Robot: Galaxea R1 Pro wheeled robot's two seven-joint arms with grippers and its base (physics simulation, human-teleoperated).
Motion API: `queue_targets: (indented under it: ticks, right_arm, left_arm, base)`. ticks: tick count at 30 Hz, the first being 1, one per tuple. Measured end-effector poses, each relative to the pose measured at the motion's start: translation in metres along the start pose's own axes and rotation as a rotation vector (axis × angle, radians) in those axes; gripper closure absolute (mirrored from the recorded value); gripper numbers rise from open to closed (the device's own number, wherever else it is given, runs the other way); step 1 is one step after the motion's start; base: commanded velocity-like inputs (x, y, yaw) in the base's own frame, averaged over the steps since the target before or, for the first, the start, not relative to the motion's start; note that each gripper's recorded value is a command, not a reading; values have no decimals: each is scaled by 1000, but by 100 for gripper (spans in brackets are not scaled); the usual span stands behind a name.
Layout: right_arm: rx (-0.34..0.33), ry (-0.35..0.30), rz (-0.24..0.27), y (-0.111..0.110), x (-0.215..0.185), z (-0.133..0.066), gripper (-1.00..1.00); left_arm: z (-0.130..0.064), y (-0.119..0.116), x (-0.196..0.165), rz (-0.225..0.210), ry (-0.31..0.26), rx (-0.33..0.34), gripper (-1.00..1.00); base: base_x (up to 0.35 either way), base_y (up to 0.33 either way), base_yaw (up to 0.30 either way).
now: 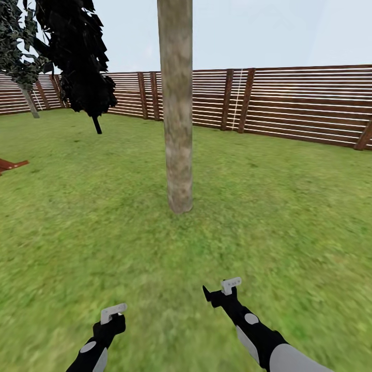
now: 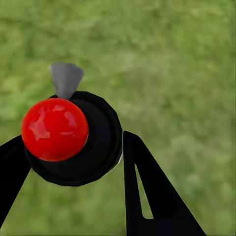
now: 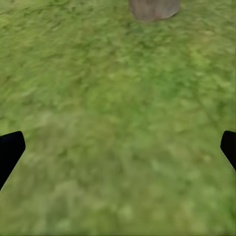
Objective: In the garden, pick up the pesticide atomizer on the floor and spray pesticide onto both trees until each tree trunk is fully covered.
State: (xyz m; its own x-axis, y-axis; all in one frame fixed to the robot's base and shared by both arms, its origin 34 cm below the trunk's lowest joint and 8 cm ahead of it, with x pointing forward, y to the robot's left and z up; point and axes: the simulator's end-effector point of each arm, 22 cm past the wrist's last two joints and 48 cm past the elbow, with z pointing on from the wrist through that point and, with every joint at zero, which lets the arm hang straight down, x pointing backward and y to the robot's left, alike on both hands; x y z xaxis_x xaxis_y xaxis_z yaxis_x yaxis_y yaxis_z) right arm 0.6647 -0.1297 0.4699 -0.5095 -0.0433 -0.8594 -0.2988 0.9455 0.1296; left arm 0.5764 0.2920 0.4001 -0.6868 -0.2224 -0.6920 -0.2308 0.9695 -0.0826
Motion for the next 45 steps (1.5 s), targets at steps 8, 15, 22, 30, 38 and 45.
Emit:
queue_targets:
  ticks: [8,15,22,30,38,45]
  right_arm:
    - [-9,-17,11,9,-8,3,-100]
    - [-507,-5,-169,129,-138,-5,-100]
    - [-770,77,-345,196,-165,-38,-100]
    - [-867,159,-465,208,-139,-54,100]
    - [-953,238,-585,222,-109,-71,100]
    - [-969,231,-615,229,-110,-76,100]
  left_arm:
    - [0,-15,-5,20,-3,106,100]
    - [-27,-4,-80,410,137,551,100]
    - [-75,14,-64,623,294,779,100]
    - [-89,-3,-46,869,407,849,100]
    - [-103,-40,-28,967,442,955,100]
    - [-111,-90,-27,1032,342,1056,100]
  base:
    - [0,0,0]
    - [0,0,0]
    - [0,0,0]
    - [0,0,0]
    - [0,0,0]
    - [0,0,0]
